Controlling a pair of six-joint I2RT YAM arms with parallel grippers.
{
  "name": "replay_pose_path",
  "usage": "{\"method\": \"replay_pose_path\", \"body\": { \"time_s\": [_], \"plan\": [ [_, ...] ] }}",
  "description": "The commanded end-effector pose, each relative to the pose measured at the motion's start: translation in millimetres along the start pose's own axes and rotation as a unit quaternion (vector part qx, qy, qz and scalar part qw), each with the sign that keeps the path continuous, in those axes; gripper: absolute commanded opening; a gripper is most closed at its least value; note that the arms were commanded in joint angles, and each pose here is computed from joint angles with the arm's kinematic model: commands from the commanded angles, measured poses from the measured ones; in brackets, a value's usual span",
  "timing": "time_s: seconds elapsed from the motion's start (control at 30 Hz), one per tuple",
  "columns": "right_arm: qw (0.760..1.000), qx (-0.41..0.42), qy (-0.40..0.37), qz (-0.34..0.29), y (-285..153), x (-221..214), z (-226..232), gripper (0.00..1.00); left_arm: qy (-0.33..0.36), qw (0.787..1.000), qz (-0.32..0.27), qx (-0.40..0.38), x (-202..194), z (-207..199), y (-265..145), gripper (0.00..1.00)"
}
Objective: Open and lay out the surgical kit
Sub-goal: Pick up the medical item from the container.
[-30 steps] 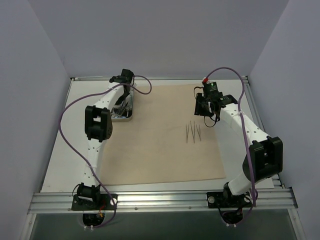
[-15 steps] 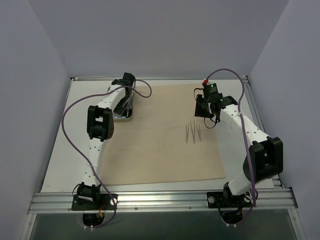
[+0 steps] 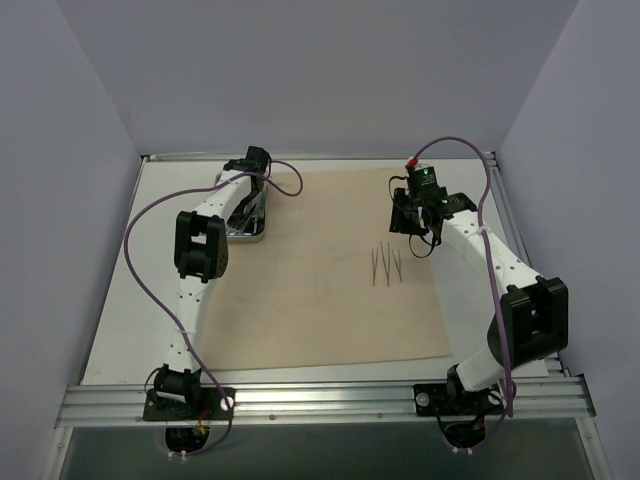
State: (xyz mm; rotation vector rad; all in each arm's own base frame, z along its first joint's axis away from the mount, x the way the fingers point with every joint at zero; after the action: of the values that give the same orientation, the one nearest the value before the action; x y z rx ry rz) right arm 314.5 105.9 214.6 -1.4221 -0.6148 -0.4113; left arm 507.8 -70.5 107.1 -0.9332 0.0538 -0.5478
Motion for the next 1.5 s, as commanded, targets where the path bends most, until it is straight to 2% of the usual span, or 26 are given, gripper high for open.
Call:
{"method": "replay_pose_path", "body": {
  "time_s": [0.0,0.3,0.67,1.1,1.47],
  "plan": [
    [1.000,0.003,0.000,-0.023,-14.7,3.7,0.7,0.33,-0.001,1.000,0.004,0.013,2.1,1.9,1.9,0.35],
    [1.000,0.003,0.000,-0.025,-17.9,2.1,0.2,0.33,0.005,1.000,0.011,0.020,2.0,-0.7,7.6,0.31],
    [1.000,0.004,-0.001,-0.029,-20.1,2.5,0.6,0.34,-0.003,0.999,-0.001,0.031,7.8,5.6,1.2,0.02],
    [0.999,0.004,0.001,-0.035,-21.9,2.9,0.5,0.34,-0.047,0.997,-0.059,0.020,21.7,32.0,-40.7,0.02],
    [0.999,0.004,0.003,-0.041,-25.6,3.6,-0.1,0.34,-0.056,0.995,-0.077,0.024,23.8,44.3,-59.8,0.02]
  ]
}}
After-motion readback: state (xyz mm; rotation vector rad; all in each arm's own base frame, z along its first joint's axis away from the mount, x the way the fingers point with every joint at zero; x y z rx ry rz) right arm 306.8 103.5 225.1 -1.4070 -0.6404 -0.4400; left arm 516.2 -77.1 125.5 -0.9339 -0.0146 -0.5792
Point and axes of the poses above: each gripper's point midway between its finger pads, its own y axis out along the fingers, its own z axis along the line the jaws close on, x = y × z, the point moved 9 cm from there along -y, back along the fingers, and after that the axes turned 13 degrees about -y, right-handed, at the moved point
